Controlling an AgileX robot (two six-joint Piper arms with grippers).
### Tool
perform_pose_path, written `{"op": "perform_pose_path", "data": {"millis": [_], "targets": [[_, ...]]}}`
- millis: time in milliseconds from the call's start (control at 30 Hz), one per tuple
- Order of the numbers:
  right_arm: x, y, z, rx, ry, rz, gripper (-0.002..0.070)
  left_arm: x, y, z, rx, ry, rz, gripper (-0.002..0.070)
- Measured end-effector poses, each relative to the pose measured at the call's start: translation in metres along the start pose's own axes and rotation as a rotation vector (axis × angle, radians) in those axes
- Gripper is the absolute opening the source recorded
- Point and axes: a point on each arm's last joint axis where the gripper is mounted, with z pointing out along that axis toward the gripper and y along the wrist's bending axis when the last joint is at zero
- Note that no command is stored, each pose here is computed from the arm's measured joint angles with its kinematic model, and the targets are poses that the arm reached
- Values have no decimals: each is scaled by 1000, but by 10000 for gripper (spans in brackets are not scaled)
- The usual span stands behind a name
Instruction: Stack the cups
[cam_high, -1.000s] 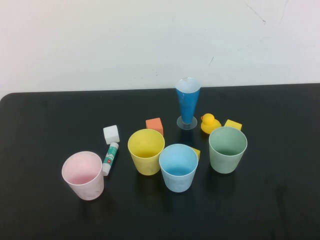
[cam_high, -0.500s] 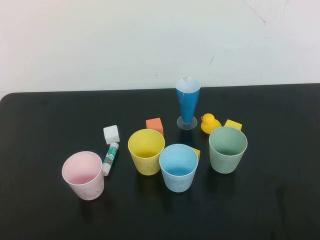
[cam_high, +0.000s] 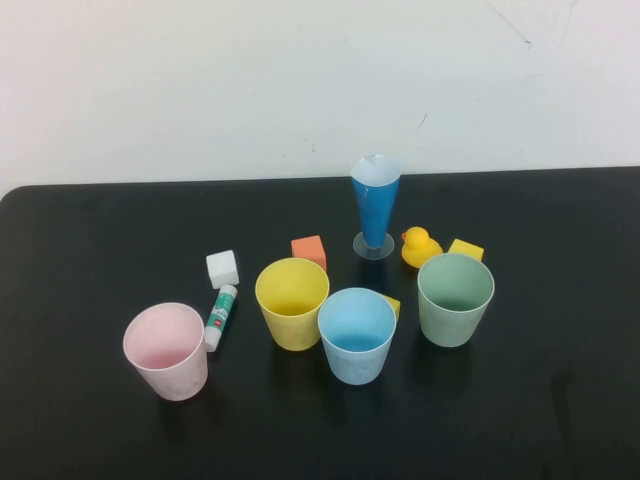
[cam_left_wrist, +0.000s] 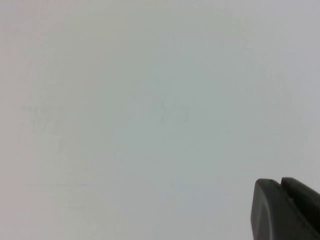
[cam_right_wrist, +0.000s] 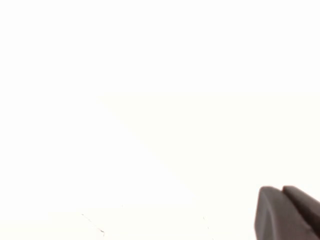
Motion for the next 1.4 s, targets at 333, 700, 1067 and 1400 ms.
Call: {"op": "perform_pose_path", "data": {"millis": [333,700,1067,1400], "targets": [[-20,5,7,-58,163,-139,-3,-44,-9,20,20,194,-190,-2],[-26,14,40,-244,619,-393,-3,-55,-20,96,31,766,-77,-2],[23,18,60,-384,983,-427,-3,10,-24,157,-9,1070,-180,-2],[25,19,62,-389,989,-408,-3,79,-38,202,178,1541,-159,222]]}}
